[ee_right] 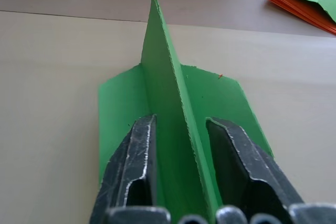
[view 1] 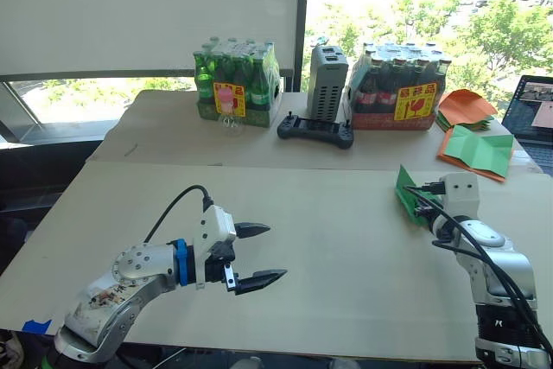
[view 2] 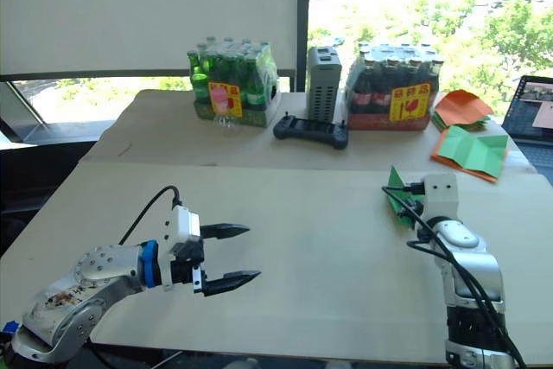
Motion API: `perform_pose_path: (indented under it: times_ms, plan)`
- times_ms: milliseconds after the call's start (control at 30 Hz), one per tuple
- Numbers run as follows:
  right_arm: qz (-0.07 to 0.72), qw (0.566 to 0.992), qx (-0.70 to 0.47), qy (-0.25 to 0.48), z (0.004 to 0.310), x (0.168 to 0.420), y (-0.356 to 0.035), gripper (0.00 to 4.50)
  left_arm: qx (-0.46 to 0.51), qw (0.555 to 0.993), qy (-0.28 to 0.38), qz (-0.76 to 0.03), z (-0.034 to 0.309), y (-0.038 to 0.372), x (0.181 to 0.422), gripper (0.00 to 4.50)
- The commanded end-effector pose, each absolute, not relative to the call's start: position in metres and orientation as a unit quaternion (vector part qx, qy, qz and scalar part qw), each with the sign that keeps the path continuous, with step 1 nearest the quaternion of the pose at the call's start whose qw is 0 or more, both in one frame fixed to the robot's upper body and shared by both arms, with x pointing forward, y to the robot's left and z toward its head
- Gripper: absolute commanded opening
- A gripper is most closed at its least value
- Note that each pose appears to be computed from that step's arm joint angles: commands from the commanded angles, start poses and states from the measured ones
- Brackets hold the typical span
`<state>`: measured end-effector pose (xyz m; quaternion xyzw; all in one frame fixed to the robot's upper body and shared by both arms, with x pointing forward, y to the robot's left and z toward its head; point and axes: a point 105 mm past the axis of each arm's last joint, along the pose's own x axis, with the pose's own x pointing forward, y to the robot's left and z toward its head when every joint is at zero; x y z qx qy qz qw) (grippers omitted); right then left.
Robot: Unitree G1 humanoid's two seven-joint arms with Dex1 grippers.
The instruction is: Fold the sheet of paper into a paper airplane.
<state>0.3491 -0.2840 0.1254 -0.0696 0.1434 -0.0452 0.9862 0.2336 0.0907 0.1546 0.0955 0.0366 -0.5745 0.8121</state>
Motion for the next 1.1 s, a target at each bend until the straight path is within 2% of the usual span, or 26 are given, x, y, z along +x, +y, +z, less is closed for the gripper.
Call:
perform_pose_path:
  times_ms: [33, 167, 300, 500, 733, 1100]
  plan:
    - [-0.034, 0.995, -0.068, 0.066, 0.165, 0.349, -0.277, 3.05, 0.104, 0.815, 0.018, -0.570, 0.164, 0.093, 0.236, 4.50]
    - [0.028, 0.997, -0.068, -0.009, 0.197, 0.350, -0.250, 4.39, 0.094, 0.830, 0.015, -0.549, 0.167, 0.098, 0.242, 4.50]
    - [0.205, 0.974, -0.056, -0.071, 0.210, 0.332, -0.187, 4.45, 0.053, 0.877, -0.004, -0.478, 0.171, 0.115, 0.261, 4.50]
    - [0.348, 0.935, -0.064, -0.010, 0.164, 0.304, -0.144, 4.45, 0.019, 0.947, -0.011, -0.321, 0.154, 0.159, 0.287, 4.50]
    - [0.345, 0.935, -0.074, 0.018, 0.126, 0.301, -0.147, 4.45, 0.019, 0.969, -0.009, -0.245, 0.137, 0.181, 0.288, 4.50]
    - [0.322, 0.944, -0.067, 0.004, 0.125, 0.308, -0.151, 4.45, 0.026, 0.967, -0.008, -0.253, 0.139, 0.178, 0.286, 4.50]
